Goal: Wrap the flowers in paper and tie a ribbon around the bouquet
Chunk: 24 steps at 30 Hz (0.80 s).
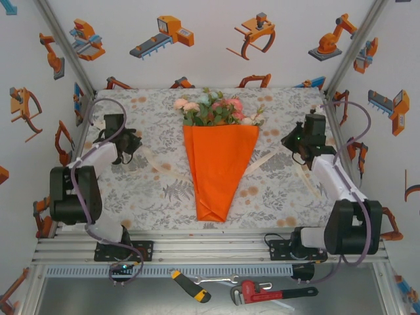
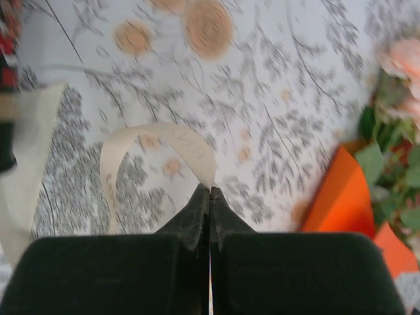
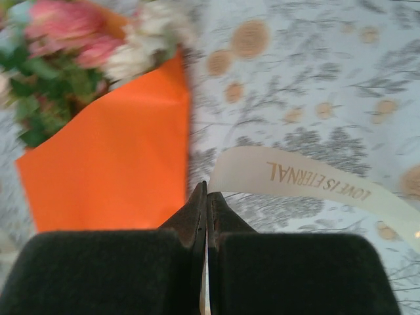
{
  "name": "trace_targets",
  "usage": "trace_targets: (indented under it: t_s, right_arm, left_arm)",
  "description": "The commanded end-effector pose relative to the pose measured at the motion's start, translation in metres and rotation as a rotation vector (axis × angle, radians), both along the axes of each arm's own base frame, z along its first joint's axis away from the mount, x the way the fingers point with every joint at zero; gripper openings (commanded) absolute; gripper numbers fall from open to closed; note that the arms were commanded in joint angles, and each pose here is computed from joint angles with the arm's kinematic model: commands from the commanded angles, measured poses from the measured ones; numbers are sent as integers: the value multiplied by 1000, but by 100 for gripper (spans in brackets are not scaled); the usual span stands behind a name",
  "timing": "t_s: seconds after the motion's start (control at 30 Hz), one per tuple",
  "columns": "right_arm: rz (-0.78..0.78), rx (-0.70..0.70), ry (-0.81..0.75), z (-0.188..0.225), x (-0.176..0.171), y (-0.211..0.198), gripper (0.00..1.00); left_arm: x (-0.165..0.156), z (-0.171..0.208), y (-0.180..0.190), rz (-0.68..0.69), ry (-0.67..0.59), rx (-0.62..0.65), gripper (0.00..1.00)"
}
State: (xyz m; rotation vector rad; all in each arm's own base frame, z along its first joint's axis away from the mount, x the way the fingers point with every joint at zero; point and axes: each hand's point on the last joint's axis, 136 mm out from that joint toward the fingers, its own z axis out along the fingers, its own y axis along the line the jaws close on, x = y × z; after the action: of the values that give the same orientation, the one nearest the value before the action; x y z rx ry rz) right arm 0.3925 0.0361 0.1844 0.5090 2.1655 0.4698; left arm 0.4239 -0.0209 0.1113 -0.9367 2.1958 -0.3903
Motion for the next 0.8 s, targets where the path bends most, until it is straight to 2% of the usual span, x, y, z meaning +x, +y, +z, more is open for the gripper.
trace_targets:
  t_s: [0.0, 0.1, 0.17, 0.27, 0.37, 0.43, 0.5, 0.57, 0.6, 0.7, 0.77]
  right_arm:
    - [205, 4, -78, 37, -18, 57, 0]
    - [342, -38, -154, 62, -29, 111, 0]
    - [425, -16, -189, 74, -32, 153, 0]
    - [568, 108, -212, 82, -36, 242, 0]
    - [747, 170, -186, 85, -56, 345, 0]
    - [799, 212, -130, 75, -66, 396, 10]
    - [851, 249, -81, 67, -70, 428, 31]
    - [867, 207, -50, 64, -67, 432, 50]
    - [850, 150, -65, 68, -63, 422, 65]
    - [813, 45, -148, 88, -57, 386, 76]
    - [788, 41, -162, 94, -53, 362, 76]
  left_arm:
    - [-14, 46, -16, -76, -115, 35, 0]
    - [-38, 69, -40, -151, -177, 48, 0]
    - [-57, 79, -58, -196, -209, 70, 0]
    - [-84, 86, -77, -242, -254, 101, 0]
    - [-102, 91, -88, -277, -296, 113, 0]
    - [-109, 95, -91, -301, -317, 136, 0]
    - [-114, 99, -92, -308, -338, 151, 0]
    - [-116, 101, -95, -334, -351, 155, 0]
    - [-116, 101, -97, -352, -349, 162, 0]
    - [-117, 106, -109, -431, -362, 172, 0]
    - [-117, 111, -119, -478, -391, 163, 0]
